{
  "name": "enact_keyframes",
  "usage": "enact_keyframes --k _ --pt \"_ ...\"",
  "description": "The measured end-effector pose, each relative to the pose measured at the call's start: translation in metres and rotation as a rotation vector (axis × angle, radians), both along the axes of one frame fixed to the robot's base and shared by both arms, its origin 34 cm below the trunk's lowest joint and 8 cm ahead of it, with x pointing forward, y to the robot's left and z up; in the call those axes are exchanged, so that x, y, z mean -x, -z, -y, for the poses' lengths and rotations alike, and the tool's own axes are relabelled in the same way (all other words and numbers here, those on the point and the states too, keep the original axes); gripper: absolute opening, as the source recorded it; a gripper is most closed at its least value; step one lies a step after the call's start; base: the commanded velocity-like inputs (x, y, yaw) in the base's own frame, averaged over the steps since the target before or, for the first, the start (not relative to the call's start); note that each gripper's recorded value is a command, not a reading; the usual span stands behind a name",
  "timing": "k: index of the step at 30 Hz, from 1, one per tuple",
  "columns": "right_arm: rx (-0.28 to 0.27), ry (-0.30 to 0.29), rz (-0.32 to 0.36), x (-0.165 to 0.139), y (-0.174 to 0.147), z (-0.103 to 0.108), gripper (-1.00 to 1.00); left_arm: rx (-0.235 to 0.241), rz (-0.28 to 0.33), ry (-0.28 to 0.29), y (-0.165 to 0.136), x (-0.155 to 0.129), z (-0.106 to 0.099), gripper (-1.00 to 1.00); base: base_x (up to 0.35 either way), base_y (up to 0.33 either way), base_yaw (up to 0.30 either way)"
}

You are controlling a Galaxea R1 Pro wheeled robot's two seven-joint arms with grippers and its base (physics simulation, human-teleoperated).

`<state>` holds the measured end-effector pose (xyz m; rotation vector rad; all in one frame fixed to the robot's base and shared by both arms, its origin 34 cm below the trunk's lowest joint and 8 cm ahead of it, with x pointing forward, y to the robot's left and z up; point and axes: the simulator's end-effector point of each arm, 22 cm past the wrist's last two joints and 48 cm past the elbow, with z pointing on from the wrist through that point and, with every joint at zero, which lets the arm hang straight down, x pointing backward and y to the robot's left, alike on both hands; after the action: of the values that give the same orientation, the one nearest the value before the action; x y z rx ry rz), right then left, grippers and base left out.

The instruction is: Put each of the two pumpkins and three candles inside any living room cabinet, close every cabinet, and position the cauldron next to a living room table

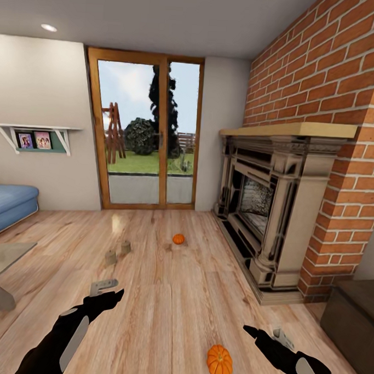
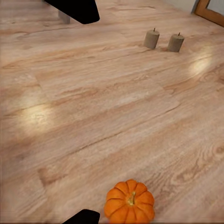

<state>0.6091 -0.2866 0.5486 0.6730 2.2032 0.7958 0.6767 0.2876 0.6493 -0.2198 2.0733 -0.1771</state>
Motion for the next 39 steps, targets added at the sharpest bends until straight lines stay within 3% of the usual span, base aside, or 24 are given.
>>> enact_keyframes --k 8,11,14,17,39 --pt "-0.015 -0.001 0.008 0.003 0.014 0.003 1.0 0.002 0.006 0.002 0.015 0.002 0.001 1.0 0.0 0.0 0.0" --pt "-0.092 -0.05 0.084 0.002 0.002 -0.011 1.0 0.003 0.007 0.002 0.022 0.003 0.001 1.0 0.0 0.0 0.0" --pt "-0.141 -0.074 0.113 0.007 0.004 -0.014 1.0 0.003 0.006 0.003 0.028 0.005 0.001 1.0 0.0 0.0 0.0" --pt "-0.158 -0.08 0.126 0.011 0.009 -0.014 1.0 0.003 0.007 0.003 0.034 0.006 0.001 1.0 0.0 0.0 0.0" --pt "-0.175 -0.087 0.14 0.023 0.054 -0.015 1.0 0.001 0.019 0.005 0.076 0.014 0.001 1.0 0.0 0.0 0.0"
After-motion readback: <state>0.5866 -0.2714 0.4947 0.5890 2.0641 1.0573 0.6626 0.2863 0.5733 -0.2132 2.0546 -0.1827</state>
